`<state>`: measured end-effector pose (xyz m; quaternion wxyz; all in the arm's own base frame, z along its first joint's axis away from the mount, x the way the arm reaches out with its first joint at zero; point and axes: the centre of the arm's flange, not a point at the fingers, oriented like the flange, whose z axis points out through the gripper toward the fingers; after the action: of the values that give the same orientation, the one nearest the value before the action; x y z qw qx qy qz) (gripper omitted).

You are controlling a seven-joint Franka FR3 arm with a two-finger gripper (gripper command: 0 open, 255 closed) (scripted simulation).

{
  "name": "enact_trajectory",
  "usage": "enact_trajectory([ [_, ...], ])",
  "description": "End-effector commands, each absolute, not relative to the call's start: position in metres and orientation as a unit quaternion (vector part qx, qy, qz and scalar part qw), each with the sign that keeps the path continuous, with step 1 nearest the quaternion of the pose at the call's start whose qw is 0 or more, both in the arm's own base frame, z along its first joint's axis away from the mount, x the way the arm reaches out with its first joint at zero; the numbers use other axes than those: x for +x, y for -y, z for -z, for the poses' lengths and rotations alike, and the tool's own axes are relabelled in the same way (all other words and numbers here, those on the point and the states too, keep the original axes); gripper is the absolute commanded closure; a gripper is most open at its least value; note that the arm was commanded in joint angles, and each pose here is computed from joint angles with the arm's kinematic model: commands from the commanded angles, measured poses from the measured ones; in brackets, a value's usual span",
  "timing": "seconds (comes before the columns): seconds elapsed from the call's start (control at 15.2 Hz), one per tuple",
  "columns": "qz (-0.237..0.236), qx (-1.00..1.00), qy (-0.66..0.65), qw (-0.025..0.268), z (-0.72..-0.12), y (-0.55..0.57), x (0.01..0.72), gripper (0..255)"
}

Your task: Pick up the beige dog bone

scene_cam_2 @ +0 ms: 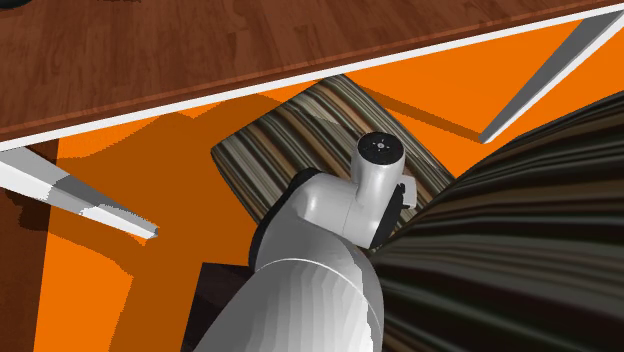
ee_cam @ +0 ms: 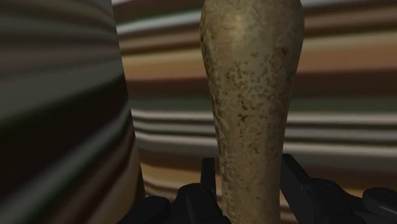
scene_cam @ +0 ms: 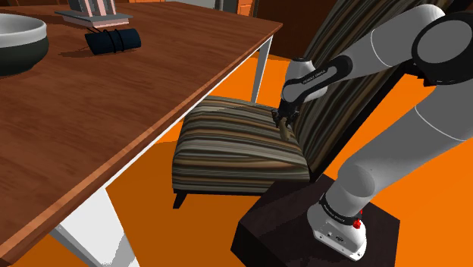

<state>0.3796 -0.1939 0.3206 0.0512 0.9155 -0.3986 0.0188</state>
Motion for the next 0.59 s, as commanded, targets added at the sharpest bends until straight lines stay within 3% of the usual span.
enact_trajectory([
  [0.0, -0.019, 0.915, 0.399, 0.051, -0.321, 0.194, 0.38, 255],
  [0.53, -0.019, 0.915, 0.399, 0.051, -0.342, 0.193, 0.38, 255],
])
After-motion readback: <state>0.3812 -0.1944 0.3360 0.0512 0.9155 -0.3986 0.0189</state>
